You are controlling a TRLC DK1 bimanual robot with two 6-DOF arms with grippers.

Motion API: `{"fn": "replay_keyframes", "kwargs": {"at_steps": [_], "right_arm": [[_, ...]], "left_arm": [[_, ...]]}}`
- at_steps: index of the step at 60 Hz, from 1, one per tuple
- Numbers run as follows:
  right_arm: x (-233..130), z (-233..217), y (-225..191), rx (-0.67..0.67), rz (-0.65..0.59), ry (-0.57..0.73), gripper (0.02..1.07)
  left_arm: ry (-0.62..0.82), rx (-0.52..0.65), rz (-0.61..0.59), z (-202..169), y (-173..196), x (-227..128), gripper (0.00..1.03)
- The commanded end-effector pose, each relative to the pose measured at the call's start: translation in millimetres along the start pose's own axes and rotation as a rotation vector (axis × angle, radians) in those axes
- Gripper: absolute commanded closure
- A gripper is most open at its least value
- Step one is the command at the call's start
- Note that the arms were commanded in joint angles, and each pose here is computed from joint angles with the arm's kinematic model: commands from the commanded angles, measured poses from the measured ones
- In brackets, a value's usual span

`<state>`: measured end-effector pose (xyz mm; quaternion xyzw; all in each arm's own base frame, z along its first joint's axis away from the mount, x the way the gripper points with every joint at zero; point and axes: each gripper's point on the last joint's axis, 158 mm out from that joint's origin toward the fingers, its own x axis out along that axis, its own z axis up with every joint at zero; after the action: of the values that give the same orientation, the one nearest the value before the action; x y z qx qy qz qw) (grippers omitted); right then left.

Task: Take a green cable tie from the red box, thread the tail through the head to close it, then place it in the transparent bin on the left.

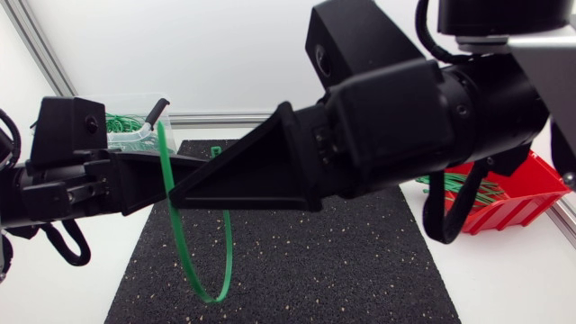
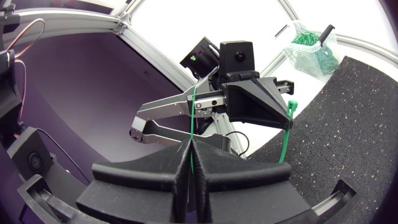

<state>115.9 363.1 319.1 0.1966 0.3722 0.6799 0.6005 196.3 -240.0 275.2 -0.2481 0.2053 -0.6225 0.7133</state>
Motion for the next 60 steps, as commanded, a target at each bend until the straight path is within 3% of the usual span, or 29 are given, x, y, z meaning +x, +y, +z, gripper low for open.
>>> {"fn": "replay_keyframes", "kwargs": {"at_steps": [1, 30, 60], "right_arm": [[-5.2, 2.7, 12.5, 0.087, 0.019, 0.003, 1.01], [-35.9, 3.1, 24.1, 0.438, 0.062, 0.035, 1.01], [-47.1, -2.4, 4.9, 0.615, 0.022, 0.055, 1.01]], "left_arm": [[-0.004, -0.016, -0.016, -4.9, -9.1, 2.3, 0.99], [-0.038, 0.038, -0.018, -8.5, -26.7, 22.1, 0.99], [-0.077, 0.157, 0.049, -15.7, -22.5, 36.7, 0.99]]}}
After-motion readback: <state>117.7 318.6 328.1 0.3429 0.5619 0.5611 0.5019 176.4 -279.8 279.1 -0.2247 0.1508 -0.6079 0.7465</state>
